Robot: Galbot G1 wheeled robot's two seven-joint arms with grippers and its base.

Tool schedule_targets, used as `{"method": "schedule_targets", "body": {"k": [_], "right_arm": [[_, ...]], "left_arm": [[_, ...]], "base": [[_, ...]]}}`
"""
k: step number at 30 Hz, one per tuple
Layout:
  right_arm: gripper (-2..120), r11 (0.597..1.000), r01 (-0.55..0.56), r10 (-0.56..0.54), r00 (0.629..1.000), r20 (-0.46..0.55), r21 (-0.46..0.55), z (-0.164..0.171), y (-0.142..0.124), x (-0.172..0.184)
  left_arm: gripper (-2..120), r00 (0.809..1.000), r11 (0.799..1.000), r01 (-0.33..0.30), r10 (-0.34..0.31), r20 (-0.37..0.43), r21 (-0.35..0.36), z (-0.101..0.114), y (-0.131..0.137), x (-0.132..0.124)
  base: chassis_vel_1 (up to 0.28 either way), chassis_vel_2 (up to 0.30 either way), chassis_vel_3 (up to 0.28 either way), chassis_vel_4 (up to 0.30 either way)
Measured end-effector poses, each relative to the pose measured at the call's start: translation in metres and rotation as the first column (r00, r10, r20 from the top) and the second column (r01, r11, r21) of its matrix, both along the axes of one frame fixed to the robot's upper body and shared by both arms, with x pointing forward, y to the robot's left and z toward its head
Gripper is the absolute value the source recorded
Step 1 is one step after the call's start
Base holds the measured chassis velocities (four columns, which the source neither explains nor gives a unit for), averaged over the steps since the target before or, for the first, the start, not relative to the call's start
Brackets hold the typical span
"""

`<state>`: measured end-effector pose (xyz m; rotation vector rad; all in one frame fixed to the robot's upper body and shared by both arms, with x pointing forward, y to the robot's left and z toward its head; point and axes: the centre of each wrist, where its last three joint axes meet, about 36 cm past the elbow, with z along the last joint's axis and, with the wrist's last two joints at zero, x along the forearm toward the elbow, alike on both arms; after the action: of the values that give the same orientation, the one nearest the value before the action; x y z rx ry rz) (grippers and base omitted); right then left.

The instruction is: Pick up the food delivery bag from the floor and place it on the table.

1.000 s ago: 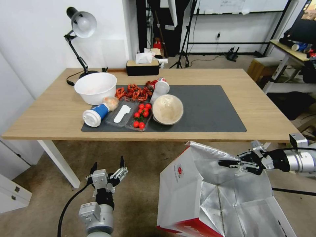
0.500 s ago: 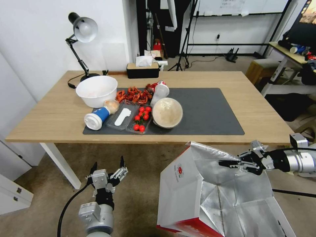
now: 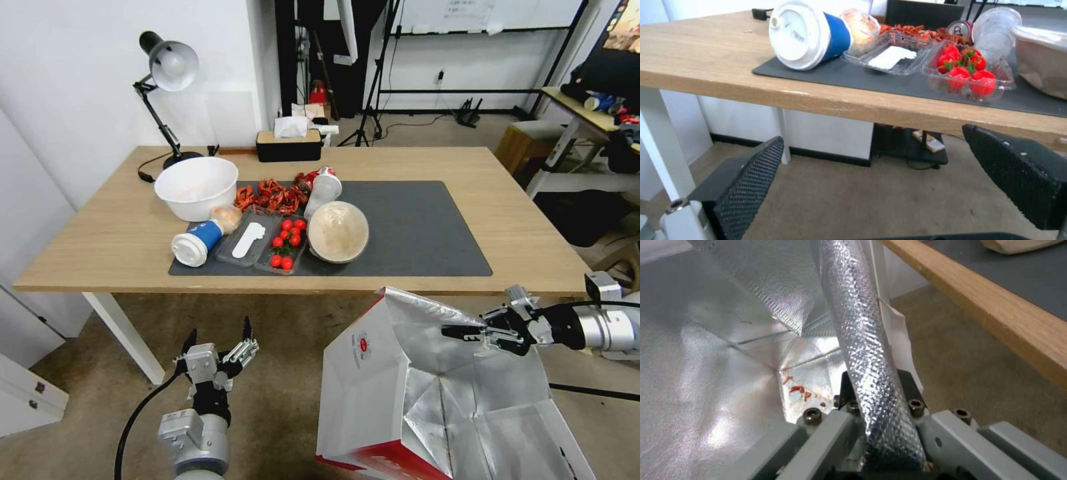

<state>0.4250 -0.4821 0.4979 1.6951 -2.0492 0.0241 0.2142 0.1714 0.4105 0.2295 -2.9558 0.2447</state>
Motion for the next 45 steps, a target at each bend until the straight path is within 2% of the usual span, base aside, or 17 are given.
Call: {"method": "schedule_targets", "body": {"k": [15, 23, 28, 33, 34, 36, 38, 41, 44, 45], "right_arm": [[0, 1.000, 0.003, -0.003, 1.000, 0.009, 0.031, 0.011, -0.010, 0.005], [0, 0.997, 0.012, -0.013, 1.000, 0.018, 0.073, 0.034, -0.021, 0.010], [0, 0.989, 0.024, -0.026, 1.000, 0.012, 0.143, 0.055, -0.029, 0.014], [0, 0.962, 0.036, -0.039, 0.999, 0.008, 0.270, 0.092, -0.029, 0.020], [0, 0.962, 0.036, -0.039, 0.999, 0.008, 0.270, 0.092, -0.029, 0.020], [0, 0.948, 0.054, -0.065, 0.997, 0.027, 0.315, 0.113, -0.030, 0.023], [0, 0.945, 0.057, -0.070, 0.997, 0.029, 0.321, 0.115, -0.031, 0.023], [0, 0.915, 0.110, -0.140, 0.989, 0.052, 0.388, 0.136, -0.030, 0.025], [0, 0.858, 0.197, -0.250, 0.967, 0.052, 0.474, 0.148, -0.017, 0.023], [0, 0.858, 0.197, -0.250, 0.967, 0.052, 0.474, 0.148, -0.017, 0.023]], "left_arm": [[100, 1.000, 1.000, -0.003, 0.003, 0.006, 0.003, 0.000, 0.000, -0.001], [100, 1.000, 1.000, -0.004, 0.004, 0.010, 0.007, -0.002, 0.000, 0.002], [100, 1.000, 1.000, -0.007, 0.007, 0.013, 0.004, -0.002, -0.001, 0.003], [100, 1.000, 1.000, -0.019, 0.019, 0.012, 0.000, -0.002, -0.001, 0.003], [100, 1.000, 1.000, -0.019, 0.019, 0.012, 0.000, -0.002, -0.001, 0.003], [100, 1.000, 1.000, -0.025, 0.025, 0.013, -0.004, -0.002, -0.003, 0.003], [100, 1.000, 1.000, -0.025, 0.025, 0.013, -0.004, -0.002, -0.003, 0.003], [100, 0.999, 1.000, -0.026, 0.027, 0.017, -0.003, -0.001, -0.003, 0.002], [100, 0.999, 1.000, -0.027, 0.027, 0.019, -0.001, 0.000, -0.003, 0.001], [100, 0.999, 1.000, -0.027, 0.027, 0.019, -0.001, 0.000, -0.003, 0.001]], "base": [[0.000, 0.000, 0.000, 0.000], [0.000, 0.000, 0.000, 0.000], [0.000, 0.000, 0.000, 0.000], [0.000, 0.000, 0.000, 0.000], [0.000, 0.000, 0.000, 0.000], [0.000, 0.000, 0.000, 0.000], [0.000, 0.000, 0.000, 0.000], [0.000, 0.000, 0.000, 0.000], [0.000, 0.000, 0.000, 0.000], [0.000, 0.000, 0.000, 0.000]]}}
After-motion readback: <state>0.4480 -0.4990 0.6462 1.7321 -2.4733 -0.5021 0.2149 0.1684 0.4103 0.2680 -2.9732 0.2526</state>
